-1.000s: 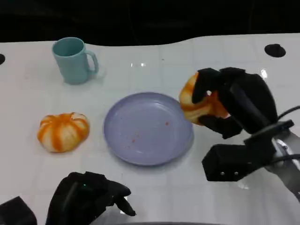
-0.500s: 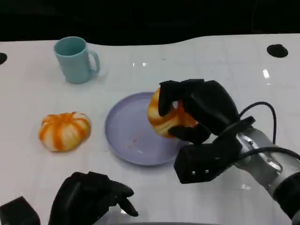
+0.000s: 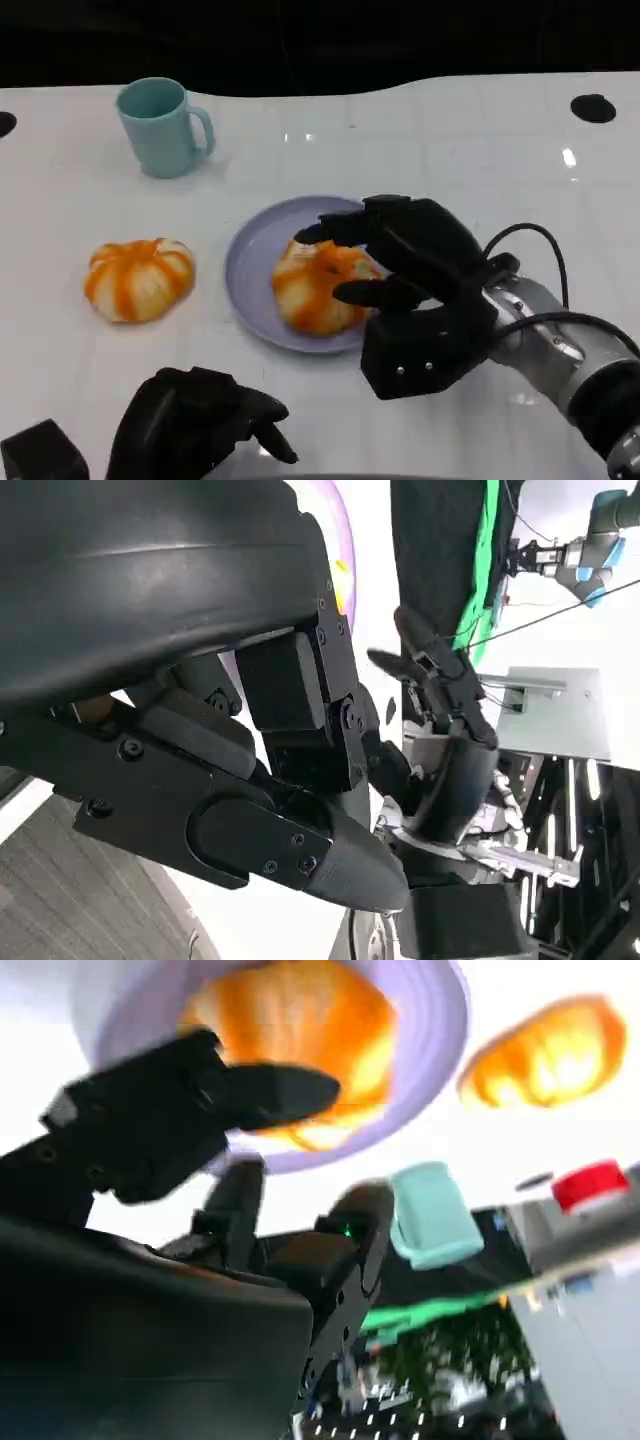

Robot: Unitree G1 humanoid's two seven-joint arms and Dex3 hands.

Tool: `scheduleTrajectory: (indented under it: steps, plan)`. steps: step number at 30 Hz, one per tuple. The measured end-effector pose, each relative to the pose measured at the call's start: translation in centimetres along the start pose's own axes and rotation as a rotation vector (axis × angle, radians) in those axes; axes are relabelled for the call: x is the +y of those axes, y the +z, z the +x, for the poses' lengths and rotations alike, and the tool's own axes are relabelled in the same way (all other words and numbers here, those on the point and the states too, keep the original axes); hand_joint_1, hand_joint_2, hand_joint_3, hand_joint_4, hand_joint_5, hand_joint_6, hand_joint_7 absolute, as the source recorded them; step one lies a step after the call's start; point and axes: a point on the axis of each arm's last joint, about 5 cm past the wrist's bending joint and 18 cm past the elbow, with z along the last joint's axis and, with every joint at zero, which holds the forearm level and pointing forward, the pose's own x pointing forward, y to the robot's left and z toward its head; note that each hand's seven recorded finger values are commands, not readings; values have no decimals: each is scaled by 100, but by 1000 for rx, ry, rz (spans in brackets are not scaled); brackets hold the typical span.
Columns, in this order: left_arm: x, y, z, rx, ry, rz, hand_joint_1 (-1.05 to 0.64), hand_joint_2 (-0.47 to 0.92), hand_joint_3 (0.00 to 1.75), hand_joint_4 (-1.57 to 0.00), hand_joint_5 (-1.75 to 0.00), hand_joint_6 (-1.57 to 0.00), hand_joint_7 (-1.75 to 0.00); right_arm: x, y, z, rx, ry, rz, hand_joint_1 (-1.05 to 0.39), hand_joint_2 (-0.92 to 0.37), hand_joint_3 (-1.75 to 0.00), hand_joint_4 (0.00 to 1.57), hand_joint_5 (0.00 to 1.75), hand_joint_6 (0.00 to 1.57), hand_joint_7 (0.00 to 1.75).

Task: Grasp the bread from the table and place it into the plate.

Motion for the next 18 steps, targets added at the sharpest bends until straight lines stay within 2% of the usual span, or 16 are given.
scheduleTrajectory:
  steps: [5,10,15,18]
  plan:
    - [0,1,0,-1,0,2,-96,90,0,-122,-92,-155,-1,-38,36,-10,-22,36,20,-62,-92,-37,0,30,19,0]
    - [2,0,-3,-1,1,2,-95,89,0,-122,-92,-155,0,-36,64,-100,-42,28,22,-62,-92,-36,0,38,21,1]
    - [-3,-5,-8,2,1,-3,-95,89,0,-122,-92,-155,-1,-127,30,-284,-72,-18,11,-61,-92,-37,0,50,25,3]
    - [-4,-5,-8,4,1,-4,-95,89,0,-123,-91,-155,-1,-180,18,-418,-86,-57,52,-57,-92,-35,2,66,30,5]
